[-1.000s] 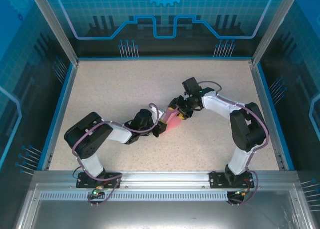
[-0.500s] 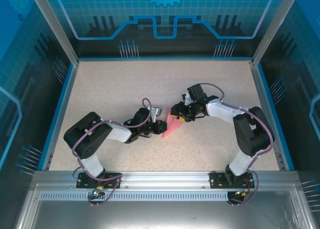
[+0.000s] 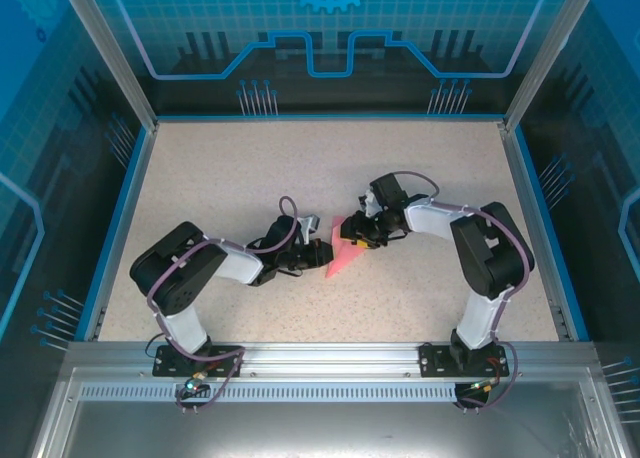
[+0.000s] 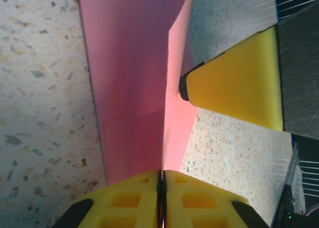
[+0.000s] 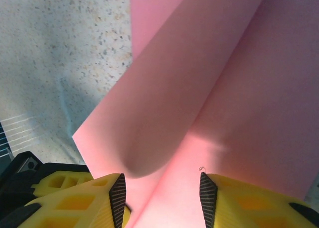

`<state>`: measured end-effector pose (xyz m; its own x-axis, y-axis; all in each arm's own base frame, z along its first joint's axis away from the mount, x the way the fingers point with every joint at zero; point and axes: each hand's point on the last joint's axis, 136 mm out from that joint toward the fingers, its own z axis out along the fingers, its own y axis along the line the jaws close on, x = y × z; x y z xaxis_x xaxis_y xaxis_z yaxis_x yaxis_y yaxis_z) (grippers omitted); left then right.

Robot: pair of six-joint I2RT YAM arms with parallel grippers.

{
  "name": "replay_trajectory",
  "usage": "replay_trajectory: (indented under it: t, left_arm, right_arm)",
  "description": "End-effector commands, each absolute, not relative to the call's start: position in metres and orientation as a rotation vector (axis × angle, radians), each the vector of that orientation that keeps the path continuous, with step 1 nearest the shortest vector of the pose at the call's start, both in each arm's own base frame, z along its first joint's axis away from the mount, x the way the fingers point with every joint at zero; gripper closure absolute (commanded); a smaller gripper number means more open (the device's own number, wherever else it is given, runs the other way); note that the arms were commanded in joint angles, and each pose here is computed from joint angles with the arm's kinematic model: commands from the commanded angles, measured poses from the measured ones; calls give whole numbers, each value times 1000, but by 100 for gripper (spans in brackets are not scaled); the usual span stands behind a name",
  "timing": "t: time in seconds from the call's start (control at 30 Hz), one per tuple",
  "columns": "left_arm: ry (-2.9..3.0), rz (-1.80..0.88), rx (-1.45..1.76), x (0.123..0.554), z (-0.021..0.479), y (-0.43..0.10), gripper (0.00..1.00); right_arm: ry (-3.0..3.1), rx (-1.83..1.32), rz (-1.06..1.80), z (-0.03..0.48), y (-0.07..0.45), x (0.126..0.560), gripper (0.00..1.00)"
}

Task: Fold a paper plane with a square sheet of paper (pick it up from the middle)
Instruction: Fourth fold the wing at the center of the table.

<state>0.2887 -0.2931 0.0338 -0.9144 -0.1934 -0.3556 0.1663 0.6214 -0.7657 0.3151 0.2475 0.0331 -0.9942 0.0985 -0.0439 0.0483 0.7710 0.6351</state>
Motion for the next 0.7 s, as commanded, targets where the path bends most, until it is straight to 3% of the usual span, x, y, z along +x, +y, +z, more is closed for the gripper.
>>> replay_trajectory:
  t: [0.0, 0.4, 0.67]
  left_arm:
    - [2445, -1259, -43, 294, 37, -297, 89]
    - [2483, -1246, -42, 296, 31, -297, 86]
    - [2491, -1223, -51, 304, 36, -289, 68]
  right_arm:
    - [2878, 68, 1060, 34, 252, 322, 54]
    - [2968, 124, 888, 10, 237, 319, 54]
    - [3037, 181, 724, -8, 223, 310, 54]
